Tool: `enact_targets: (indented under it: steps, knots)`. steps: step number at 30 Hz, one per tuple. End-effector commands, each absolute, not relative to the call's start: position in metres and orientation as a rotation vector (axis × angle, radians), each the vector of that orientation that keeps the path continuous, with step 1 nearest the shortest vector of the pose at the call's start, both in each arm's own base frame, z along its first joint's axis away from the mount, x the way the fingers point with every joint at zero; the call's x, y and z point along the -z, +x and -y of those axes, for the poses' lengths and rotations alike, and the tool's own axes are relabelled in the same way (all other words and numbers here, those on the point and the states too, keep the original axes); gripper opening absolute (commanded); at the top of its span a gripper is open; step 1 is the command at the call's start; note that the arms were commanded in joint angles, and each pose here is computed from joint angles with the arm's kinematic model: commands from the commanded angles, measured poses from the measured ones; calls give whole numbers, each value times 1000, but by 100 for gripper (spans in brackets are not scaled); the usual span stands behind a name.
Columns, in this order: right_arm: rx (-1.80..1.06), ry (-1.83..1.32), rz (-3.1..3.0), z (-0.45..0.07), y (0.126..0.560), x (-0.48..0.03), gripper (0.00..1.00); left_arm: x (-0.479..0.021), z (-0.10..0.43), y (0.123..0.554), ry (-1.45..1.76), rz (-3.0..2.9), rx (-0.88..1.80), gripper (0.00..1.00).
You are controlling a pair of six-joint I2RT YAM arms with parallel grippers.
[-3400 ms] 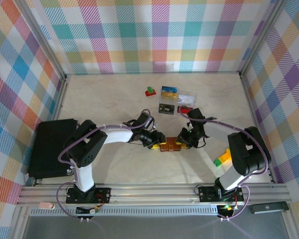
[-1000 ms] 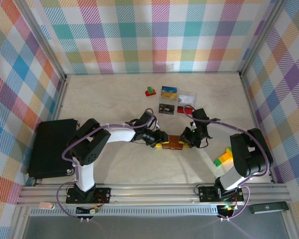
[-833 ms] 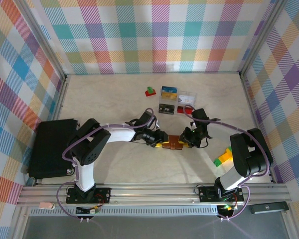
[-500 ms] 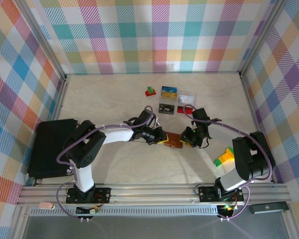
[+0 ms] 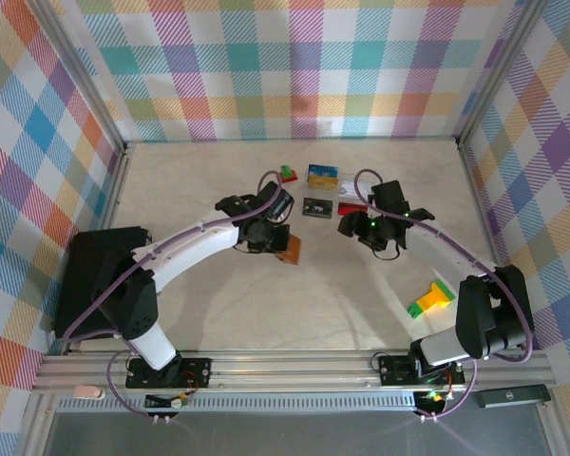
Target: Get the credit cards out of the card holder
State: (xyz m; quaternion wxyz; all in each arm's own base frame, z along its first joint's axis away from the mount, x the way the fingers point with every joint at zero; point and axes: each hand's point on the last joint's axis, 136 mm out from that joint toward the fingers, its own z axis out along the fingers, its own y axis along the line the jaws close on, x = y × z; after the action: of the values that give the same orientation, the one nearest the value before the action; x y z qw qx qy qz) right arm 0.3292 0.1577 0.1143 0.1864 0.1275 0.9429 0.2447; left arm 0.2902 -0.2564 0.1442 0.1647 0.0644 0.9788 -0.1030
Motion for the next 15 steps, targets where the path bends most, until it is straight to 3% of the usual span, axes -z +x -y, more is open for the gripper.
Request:
enact_targets:
  steps: [1,9,15]
  knots:
    - [-690,362,-2634,-160,341,-119,66,-170,166,280,258,-2765,-332,0]
    - [-655,423,-2645,-156,345,-114,67,-156,143,284,107,-2741,-573,0]
    - [-604,471,-2645,-149,345,-110,67,-126,178,289,-33,-2819,-356,3]
